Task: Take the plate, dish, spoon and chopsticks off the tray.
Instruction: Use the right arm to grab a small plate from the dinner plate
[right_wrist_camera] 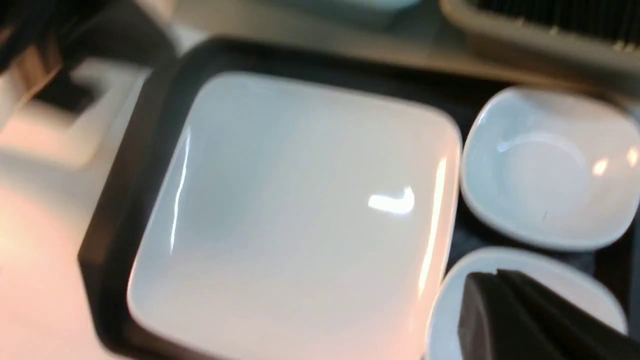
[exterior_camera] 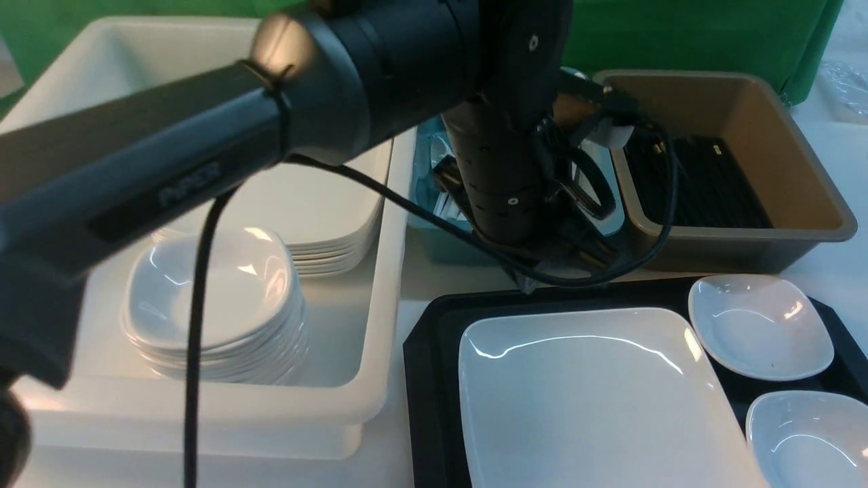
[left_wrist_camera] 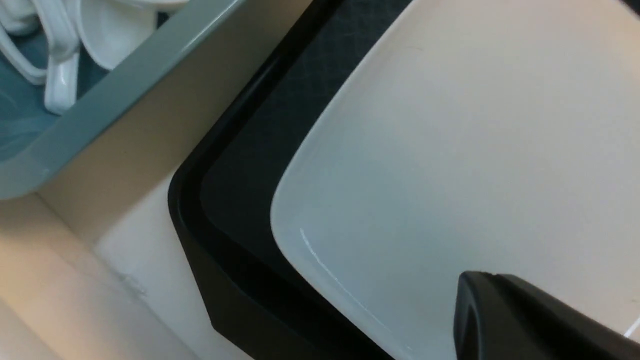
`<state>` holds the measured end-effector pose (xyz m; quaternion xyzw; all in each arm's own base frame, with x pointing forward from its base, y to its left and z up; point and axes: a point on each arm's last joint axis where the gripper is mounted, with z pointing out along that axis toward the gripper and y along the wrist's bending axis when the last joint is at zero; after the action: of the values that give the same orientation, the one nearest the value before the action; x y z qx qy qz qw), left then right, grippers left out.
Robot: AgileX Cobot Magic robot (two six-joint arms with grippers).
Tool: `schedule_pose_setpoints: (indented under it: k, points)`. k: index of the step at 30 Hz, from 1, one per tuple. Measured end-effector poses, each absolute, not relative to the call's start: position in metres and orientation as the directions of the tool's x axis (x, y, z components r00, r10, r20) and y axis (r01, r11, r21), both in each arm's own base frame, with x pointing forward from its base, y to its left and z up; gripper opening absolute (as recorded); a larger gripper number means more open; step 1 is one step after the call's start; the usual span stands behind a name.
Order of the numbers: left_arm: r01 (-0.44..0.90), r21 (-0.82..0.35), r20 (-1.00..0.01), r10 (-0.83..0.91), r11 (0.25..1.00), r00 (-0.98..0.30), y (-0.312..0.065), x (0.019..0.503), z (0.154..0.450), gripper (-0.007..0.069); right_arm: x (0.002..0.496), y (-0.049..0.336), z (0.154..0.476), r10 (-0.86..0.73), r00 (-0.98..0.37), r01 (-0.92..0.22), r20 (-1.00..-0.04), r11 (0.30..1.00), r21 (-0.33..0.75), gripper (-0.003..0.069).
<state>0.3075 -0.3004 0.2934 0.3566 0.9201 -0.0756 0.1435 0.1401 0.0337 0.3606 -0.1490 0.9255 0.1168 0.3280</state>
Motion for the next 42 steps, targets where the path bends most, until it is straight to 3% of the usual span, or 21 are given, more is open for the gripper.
schedule_pose_setpoints:
  k: [6, 11, 14, 18, 24, 29, 34, 42]
  points:
    - [0.614, -0.058, -0.250, 0.584, 0.787, -0.772, -0.284, 0.336, 0.264, 0.0001, 0.101, 0.037, 0.342, -0.231, -0.697, -0.421, -0.679, 0.898, 0.126, 0.0023]
    - [0.592, -0.071, -0.227, 0.565, 0.803, -0.793, -0.279, 0.345, 0.254, 0.0005, 0.079, 0.048, 0.330, -0.303, -0.596, -0.578, -0.744, 0.805, 0.136, 0.0023]
    - [0.606, -0.066, -0.216, 0.581, 0.793, -0.784, -0.281, 0.346, 0.248, 0.0022, 0.077, 0.051, 0.326, -0.301, -0.588, -0.601, -0.750, 0.784, 0.157, 0.0023]
    - [0.653, -0.029, -0.185, 0.638, 0.757, -0.748, -0.289, 0.344, 0.233, 0.0112, 0.077, 0.052, 0.318, -0.333, -0.574, -0.632, -0.748, 0.761, 0.146, 0.0022]
    - [0.677, 0.067, -0.157, 0.677, 0.733, -0.719, -0.295, 0.347, 0.214, 0.0329, 0.077, 0.053, 0.318, -0.338, -0.561, -0.639, -0.755, 0.758, 0.135, 0.0022]
    - [0.682, 0.075, -0.146, 0.685, 0.728, -0.714, -0.298, 0.352, 0.196, 0.0472, 0.078, 0.053, 0.319, -0.336, -0.561, -0.638, -0.757, 0.758, 0.136, 0.0022]
    - [0.681, 0.046, -0.153, 0.679, 0.731, -0.718, -0.303, 0.354, 0.183, 0.0531, 0.078, 0.052, 0.319, -0.332, -0.556, -0.635, -0.762, 0.761, 0.132, 0.0022]
    - [0.679, 0.025, -0.120, 0.677, 0.733, -0.726, -0.306, 0.355, 0.166, 0.0537, 0.081, 0.052, 0.320, -0.318, -0.542, -0.623, -0.778, 0.773, 0.119, 0.0022]
